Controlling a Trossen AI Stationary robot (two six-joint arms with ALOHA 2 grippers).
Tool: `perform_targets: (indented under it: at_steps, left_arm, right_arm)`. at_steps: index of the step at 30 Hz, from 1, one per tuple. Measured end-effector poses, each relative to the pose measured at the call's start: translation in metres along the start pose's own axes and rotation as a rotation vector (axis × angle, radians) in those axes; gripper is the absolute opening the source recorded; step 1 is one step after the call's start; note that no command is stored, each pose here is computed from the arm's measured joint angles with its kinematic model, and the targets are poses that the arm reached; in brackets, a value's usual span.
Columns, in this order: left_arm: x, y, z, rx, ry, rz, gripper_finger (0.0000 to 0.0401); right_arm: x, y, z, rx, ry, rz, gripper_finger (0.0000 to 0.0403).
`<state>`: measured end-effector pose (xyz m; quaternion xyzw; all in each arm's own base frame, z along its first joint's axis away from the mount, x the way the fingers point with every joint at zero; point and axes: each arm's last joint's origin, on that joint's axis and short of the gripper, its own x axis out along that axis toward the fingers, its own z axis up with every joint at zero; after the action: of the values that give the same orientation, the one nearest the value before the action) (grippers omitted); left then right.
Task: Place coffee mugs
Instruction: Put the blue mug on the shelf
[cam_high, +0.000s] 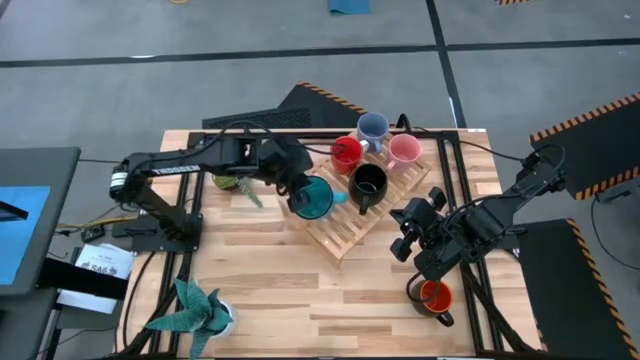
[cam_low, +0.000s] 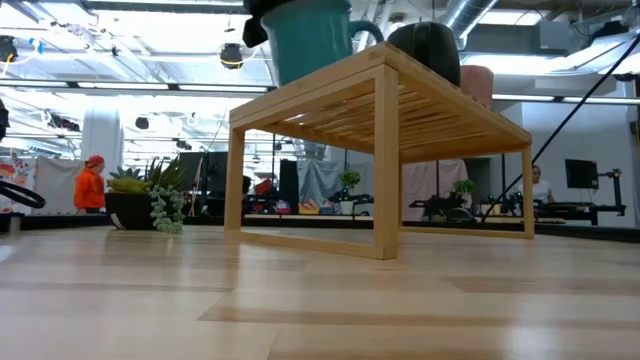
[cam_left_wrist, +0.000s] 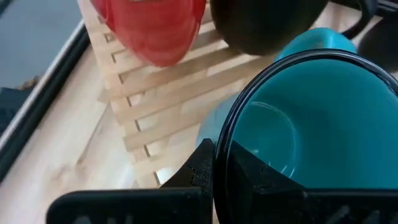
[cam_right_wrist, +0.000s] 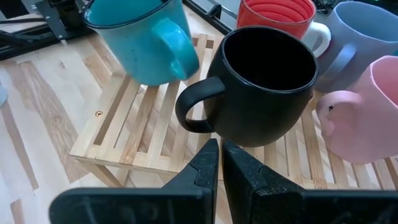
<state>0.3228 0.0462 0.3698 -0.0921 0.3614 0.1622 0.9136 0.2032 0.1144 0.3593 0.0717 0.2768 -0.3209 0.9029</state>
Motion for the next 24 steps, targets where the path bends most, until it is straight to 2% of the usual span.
perform_targets:
  at_steps: [7, 18, 24]
  left_arm:
    - [0.001, 0.006, 0.003, 0.008, -0.024, 0.093, 0.0021]
    - [0.001, 0.011, 0.003, 0.004, -0.011, 0.073, 0.0031]
    - [0.001, 0.011, 0.003, 0.016, -0.011, 0.074, 0.0072]
  right_arm:
    - [0.000, 0.000, 0.000, 0.000, 0.000, 0.000, 0.0047]
    - [0.000, 0.000, 0.000, 0.000, 0.000, 0.000, 0.0047]
    - [0.000, 0.000, 0.000, 0.001, 0.001, 0.001, 0.0047]
